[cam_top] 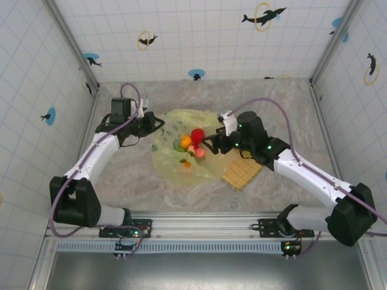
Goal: Place the fruits into the plastic bag
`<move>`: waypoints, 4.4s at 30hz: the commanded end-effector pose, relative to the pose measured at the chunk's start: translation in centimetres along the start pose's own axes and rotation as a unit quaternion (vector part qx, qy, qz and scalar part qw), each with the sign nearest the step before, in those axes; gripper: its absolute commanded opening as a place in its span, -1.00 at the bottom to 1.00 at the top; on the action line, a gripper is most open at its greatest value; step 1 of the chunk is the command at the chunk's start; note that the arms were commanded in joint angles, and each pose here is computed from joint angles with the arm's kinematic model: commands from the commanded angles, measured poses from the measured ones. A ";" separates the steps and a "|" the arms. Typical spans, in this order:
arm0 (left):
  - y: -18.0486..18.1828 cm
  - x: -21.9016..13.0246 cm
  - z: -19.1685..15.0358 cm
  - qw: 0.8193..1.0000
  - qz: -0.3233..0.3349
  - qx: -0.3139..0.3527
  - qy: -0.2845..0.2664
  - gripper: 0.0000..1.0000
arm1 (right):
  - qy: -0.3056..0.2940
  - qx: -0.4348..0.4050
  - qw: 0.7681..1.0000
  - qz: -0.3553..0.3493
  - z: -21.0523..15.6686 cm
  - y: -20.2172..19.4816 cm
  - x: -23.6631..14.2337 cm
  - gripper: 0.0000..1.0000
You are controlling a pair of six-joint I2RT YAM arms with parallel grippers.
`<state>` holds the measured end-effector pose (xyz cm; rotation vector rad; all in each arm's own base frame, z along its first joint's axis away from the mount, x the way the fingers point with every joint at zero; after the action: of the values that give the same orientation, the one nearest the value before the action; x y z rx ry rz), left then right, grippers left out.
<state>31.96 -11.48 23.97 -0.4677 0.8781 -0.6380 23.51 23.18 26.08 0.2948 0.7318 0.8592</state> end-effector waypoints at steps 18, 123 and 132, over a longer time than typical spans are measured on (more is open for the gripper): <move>0.4 -4.2 4.7 0.994 0.085 0.020 -0.061 -1.00 | 0.088 0.032 0.976 0.199 -1.4 5.2 1.4 0.63; 2.0 -3.2 2.5 0.997 0.064 0.000 -0.046 -1.00 | 0.166 0.042 0.913 -0.370 -6.5 -14.1 -3.9 0.10; 1.9 -3.1 2.3 0.997 0.058 -0.004 -0.047 -1.00 | 0.027 0.000 0.991 -0.129 -0.3 -3.9 -4.8 0.04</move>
<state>33.31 -7.70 25.29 -0.4451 0.8385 -0.4770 23.68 14.18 22.75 0.0794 0.8923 0.4379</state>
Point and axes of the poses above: each hand's point on the last joint's axis, 136 mm out from that joint toward the fingers, its own x axis out along the fingers, its own y axis along the line the jaws close on, z = x × y, the point moved 7 cm from there along -x, back along the fingers, and after that the axes turned 12 degrees about x, right-handed, at the moved point
